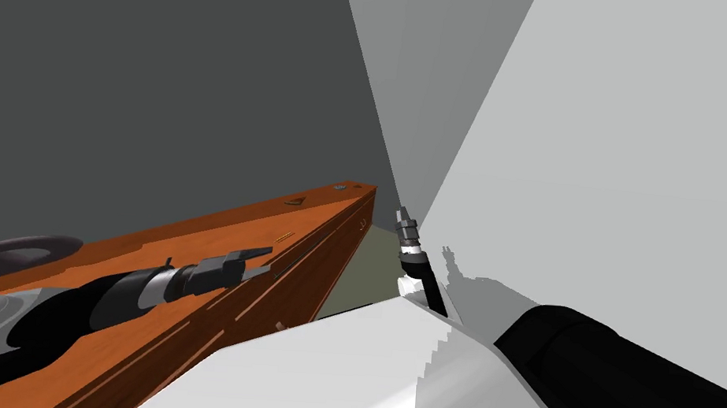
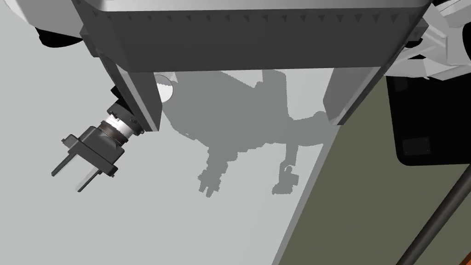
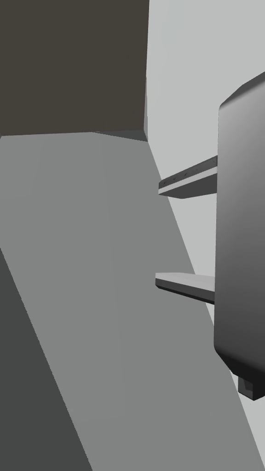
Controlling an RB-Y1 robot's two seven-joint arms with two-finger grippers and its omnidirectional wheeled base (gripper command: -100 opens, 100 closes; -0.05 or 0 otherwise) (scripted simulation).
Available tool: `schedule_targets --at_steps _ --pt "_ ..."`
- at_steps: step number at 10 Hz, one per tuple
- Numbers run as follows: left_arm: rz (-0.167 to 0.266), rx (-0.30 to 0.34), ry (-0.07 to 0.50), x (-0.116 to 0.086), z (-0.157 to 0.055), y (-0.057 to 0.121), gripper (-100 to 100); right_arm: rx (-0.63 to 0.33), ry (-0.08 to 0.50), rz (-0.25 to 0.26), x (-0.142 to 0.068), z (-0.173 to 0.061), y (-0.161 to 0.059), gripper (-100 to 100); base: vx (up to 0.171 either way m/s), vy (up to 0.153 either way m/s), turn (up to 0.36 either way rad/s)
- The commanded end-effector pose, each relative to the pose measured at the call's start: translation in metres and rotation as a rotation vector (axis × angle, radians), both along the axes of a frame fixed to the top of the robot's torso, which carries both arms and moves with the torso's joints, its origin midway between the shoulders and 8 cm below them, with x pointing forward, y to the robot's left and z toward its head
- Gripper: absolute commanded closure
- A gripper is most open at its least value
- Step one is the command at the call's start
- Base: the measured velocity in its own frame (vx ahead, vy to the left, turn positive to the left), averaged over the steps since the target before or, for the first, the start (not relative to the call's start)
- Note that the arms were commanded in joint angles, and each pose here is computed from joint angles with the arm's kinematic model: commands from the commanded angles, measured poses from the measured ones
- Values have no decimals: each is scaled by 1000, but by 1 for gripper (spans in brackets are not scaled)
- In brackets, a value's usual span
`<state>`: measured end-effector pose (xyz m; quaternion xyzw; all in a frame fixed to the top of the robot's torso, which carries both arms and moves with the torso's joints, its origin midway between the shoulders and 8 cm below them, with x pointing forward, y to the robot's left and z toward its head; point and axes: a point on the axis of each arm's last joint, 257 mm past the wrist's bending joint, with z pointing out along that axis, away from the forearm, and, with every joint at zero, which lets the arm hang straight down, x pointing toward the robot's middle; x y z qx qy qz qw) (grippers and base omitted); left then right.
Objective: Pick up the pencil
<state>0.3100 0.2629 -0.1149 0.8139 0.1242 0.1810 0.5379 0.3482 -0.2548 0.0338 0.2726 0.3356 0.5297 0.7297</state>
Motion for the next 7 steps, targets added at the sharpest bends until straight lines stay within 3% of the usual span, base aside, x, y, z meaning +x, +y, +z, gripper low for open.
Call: schedule_targets --at_steps 1,2,3,4,5,6,7 --pt "-29 125 -36 1 -7 17 -100 0 0 0 0 0 0 0 35 -10 -164" --pt "-38 141 -56 1 -8 18 -100 0 0 0 0 0 0 0 33 -1 -56" --pt "-59 236 -72 2 -13 33 -100 0 0 0 0 0 0 0 35 -4 -113" --pt "-69 255 -93 2 -14 34 -100 0 0 0 0 0 0 0 32 -2 -69" --pt "-91 347 -104 3 -19 50 -100 0 0 0 0 0 0 0 43 -7 -124" --pt "-103 363 -124 3 -19 51 -100 0 0 0 0 0 0 0 37 0 -77" --pt "-125 455 -132 3 -23 68 -100 0 0 0 0 0 0 0 45 -7 -116"
